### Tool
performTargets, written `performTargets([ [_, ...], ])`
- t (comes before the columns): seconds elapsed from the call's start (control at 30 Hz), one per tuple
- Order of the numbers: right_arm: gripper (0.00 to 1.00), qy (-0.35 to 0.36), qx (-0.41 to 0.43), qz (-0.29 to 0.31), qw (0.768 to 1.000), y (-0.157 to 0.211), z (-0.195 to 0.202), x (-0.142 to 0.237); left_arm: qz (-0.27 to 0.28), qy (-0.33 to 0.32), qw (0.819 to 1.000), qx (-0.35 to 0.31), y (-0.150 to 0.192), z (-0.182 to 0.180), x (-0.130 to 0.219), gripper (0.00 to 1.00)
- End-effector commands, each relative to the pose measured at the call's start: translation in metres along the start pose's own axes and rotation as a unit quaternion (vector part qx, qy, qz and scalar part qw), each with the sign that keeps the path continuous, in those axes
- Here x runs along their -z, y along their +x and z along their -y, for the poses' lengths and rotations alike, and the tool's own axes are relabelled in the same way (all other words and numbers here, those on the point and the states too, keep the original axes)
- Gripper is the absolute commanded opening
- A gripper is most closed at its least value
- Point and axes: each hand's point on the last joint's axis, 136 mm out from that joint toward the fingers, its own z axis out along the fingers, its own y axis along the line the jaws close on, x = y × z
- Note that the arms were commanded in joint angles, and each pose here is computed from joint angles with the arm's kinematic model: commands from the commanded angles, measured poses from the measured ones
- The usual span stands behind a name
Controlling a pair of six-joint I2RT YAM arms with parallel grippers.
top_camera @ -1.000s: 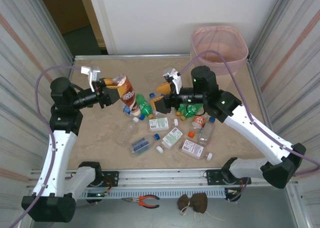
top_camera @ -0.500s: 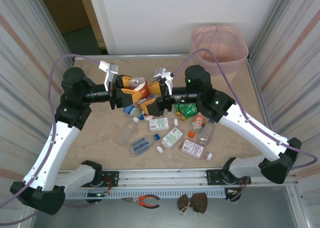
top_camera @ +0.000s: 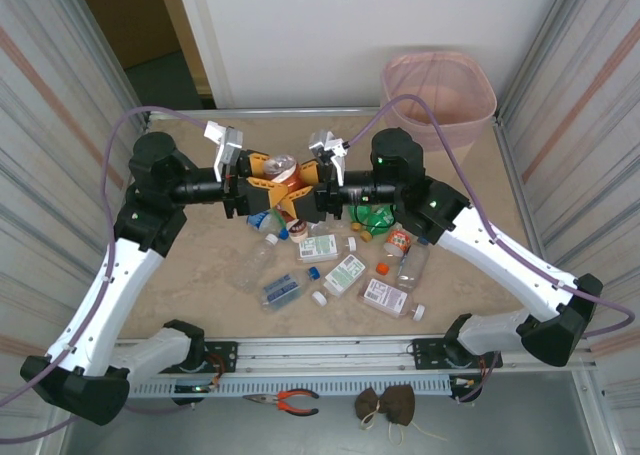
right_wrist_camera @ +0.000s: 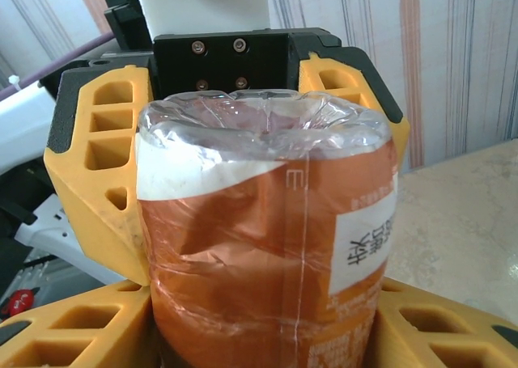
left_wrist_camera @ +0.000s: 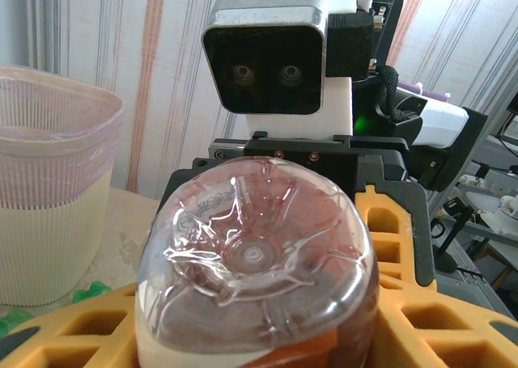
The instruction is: Put the plastic bottles in the bin
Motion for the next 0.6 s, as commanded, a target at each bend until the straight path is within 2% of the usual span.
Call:
performTargets([
  [0.0,0.53,-0.020,0.012,0.020,1.000,-0.018,-0.013,0.001,0.014,-0.006,0.999,-0.030,-0.014,0.009,0.003,0.54],
  [0.1,0.53,-0.016,0.012,0.021,1.000,-0.018,-0.013,0.003,0.019,-0.012,0.999,-0.035,-0.015,0.009,0.004,0.55],
  [0.23,0.52,0.005,0.014,0.022,1.000,-0.019,-0.007,0.005,0.022,-0.029,0.999,-0.038,-0.015,0.009,0.008,0.70],
  [0.3,0.53,0.020,0.014,0.023,0.999,-0.020,-0.001,0.009,0.024,-0.038,0.998,-0.042,-0.015,0.010,0.010,0.74],
  [0.57,0.53,0.123,-0.006,0.025,0.992,-0.025,0.048,0.045,0.025,-0.104,0.993,-0.041,-0.003,-0.001,0.020,0.79],
])
